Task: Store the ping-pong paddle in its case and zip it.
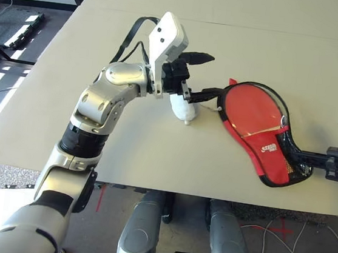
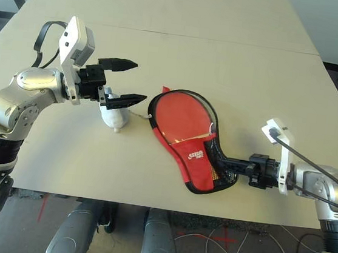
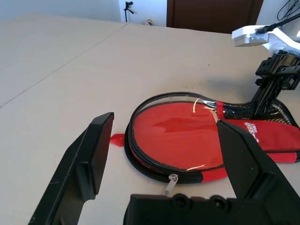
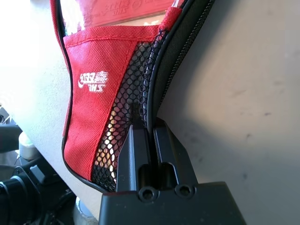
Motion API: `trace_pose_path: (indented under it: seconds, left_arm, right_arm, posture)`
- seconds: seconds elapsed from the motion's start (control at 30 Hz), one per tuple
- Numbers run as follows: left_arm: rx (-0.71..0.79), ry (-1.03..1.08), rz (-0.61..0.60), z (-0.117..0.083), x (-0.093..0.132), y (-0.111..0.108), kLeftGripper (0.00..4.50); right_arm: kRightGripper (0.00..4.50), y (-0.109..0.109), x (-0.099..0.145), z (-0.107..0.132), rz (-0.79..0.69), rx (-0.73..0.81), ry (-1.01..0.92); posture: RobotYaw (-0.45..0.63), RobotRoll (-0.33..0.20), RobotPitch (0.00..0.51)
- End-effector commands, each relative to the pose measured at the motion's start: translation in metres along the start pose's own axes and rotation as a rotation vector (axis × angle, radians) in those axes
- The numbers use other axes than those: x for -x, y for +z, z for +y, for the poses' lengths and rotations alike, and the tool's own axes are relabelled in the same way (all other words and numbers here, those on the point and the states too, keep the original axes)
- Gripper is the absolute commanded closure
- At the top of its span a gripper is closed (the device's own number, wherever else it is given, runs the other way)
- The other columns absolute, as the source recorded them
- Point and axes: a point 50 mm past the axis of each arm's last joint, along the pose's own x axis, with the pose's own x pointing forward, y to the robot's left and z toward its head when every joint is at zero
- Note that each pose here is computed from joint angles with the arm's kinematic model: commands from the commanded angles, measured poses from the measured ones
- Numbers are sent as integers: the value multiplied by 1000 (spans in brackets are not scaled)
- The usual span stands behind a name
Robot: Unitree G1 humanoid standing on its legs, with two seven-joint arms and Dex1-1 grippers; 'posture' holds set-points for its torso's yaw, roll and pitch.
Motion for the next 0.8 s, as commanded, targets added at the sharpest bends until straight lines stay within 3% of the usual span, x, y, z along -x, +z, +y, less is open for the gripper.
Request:
trace_pose_path:
  seconds: [0.03,0.33,0.37,0.57,0.8]
  left_arm:
    - [-2,-22,9,-2,-2,-2,0]
    - [-2,-25,11,-2,-3,-3,0]
    - [-2,-25,12,-2,-3,-3,0]
    - [-3,-26,17,-2,-2,-3,0]
    - [-4,-22,19,-2,0,-2,0]
  right_arm:
    - [4481,-14,-3,0,58,-61,-5]
    - [4481,-11,-6,-2,40,-26,-46]
    - [3927,-8,-5,-2,40,-11,-42]
    - [2158,23,19,5,-10,103,12]
    - [29,39,40,-8,-18,156,-54]
  posture:
    - [-52,0,257]
    - [-53,0,258]
    - [-52,0,258]
    - [-50,0,257]
    - [-34,0,255]
